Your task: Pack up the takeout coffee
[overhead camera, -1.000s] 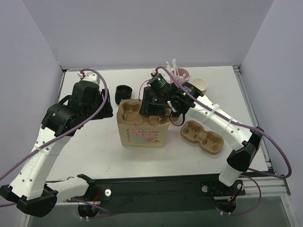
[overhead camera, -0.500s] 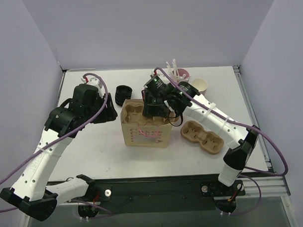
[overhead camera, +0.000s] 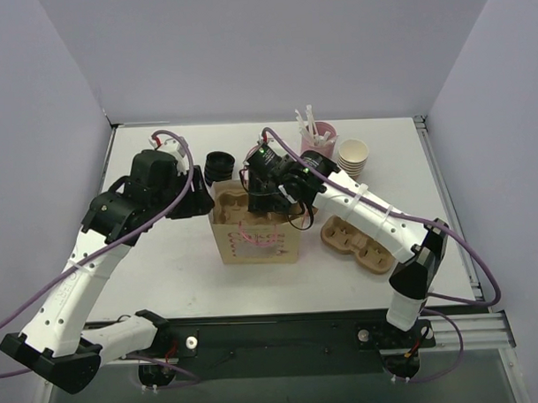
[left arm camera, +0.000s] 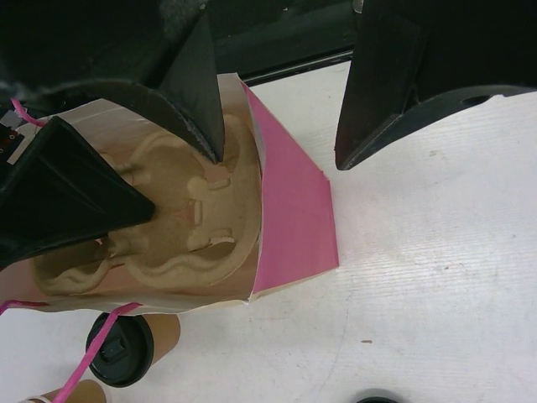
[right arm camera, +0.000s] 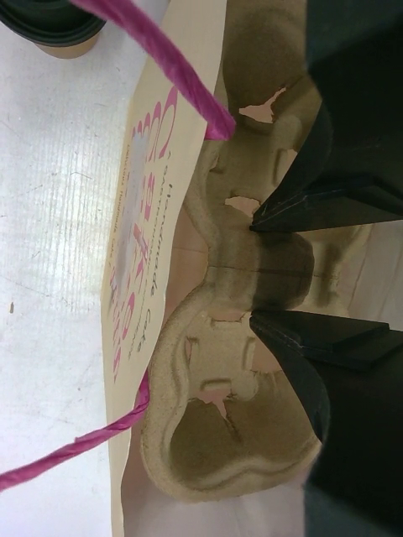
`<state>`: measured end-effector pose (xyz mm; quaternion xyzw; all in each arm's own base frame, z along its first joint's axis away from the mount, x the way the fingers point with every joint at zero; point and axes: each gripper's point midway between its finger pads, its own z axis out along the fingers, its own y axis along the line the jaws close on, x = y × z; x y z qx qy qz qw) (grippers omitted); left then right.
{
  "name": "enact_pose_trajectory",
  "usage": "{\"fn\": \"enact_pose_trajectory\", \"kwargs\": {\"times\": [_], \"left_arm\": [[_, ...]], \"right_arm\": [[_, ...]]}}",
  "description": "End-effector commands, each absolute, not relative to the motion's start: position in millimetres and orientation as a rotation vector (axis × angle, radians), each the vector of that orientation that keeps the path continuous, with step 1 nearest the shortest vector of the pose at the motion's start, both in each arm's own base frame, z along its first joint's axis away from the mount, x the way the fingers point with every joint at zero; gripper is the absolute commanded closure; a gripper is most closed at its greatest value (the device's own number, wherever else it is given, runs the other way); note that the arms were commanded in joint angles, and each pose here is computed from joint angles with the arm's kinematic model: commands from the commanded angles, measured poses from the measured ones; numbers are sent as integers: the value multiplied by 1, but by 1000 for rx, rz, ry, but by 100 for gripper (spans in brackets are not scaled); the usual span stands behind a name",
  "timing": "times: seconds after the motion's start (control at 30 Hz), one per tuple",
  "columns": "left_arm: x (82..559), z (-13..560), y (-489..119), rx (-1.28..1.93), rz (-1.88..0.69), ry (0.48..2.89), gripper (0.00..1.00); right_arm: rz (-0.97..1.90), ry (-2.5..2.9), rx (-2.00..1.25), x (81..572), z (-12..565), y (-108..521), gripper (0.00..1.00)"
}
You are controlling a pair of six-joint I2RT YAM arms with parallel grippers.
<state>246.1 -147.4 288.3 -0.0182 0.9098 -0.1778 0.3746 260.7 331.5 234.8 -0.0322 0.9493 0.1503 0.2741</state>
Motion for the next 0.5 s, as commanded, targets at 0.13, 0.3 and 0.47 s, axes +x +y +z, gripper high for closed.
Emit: {"fn": "enact_pose_trajectory", "kwargs": {"times": [0.13,0.3,0.47], "left_arm": [[257,290,-158,-18,-503,2292,36],[257,290,-160,2,-511,2287,45],[256,292,-163,37,-524,2287,72]], "right_arm": [[332,2540,-68,262,236,325,66],[319,2542,-71,262,232,326,65],[303,2546,-72,261,228,326,65]]}}
